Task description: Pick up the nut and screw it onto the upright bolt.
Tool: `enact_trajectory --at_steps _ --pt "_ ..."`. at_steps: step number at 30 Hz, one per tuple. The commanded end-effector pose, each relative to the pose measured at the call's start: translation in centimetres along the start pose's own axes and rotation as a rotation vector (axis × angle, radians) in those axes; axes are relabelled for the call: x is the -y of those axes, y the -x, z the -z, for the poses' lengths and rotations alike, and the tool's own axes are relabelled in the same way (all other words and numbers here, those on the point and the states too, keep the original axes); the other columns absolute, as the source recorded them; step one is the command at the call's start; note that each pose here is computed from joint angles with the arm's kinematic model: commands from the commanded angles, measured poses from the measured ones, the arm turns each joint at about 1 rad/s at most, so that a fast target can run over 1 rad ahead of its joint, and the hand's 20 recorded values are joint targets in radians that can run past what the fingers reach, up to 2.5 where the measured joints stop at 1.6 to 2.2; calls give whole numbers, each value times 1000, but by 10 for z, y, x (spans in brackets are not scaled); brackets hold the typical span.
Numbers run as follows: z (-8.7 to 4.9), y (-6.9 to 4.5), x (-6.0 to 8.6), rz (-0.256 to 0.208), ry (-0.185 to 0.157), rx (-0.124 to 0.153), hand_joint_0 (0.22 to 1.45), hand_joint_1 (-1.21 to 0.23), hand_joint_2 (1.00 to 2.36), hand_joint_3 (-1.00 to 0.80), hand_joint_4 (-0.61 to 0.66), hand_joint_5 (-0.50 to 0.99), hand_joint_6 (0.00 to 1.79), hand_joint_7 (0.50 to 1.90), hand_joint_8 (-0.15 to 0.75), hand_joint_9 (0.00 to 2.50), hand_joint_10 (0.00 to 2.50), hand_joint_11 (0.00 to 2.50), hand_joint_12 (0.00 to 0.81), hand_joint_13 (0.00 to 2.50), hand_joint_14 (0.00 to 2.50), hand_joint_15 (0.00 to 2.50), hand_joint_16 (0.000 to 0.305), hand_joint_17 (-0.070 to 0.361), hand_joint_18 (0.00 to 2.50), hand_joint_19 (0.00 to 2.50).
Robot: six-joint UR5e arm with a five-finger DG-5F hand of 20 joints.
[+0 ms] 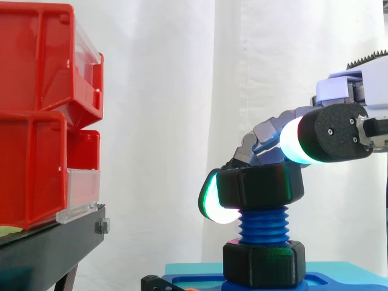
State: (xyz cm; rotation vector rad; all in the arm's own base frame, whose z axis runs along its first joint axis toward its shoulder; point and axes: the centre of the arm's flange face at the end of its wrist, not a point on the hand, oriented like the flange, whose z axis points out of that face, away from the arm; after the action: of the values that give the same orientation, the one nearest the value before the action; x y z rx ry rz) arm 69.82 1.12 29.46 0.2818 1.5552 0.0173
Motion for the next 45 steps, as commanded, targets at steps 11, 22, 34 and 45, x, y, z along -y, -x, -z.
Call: enact_trajectory --at_steps 11,22,34,45 --pt "-6 15 6 0 24 -5 428 -110 1000 -500 157 -224 501 558 225 391 0 0 327 361 0 0 46 103 78 0" --pt "-8 25 12 13 24 -34 447 -98 1000 -500 178 -203 502 754 231 391 0 0 324 364 0 0 43 97 70 0" --pt "-12 27 -2 -5 62 26 459 -121 1000 -500 182 -199 502 785 235 403 0 0 322 380 0 0 41 93 94 0" --pt "-13 28 -4 -6 70 28 462 -134 1000 -500 187 -193 502 796 236 404 0 0 320 385 0 0 41 92 104 0"
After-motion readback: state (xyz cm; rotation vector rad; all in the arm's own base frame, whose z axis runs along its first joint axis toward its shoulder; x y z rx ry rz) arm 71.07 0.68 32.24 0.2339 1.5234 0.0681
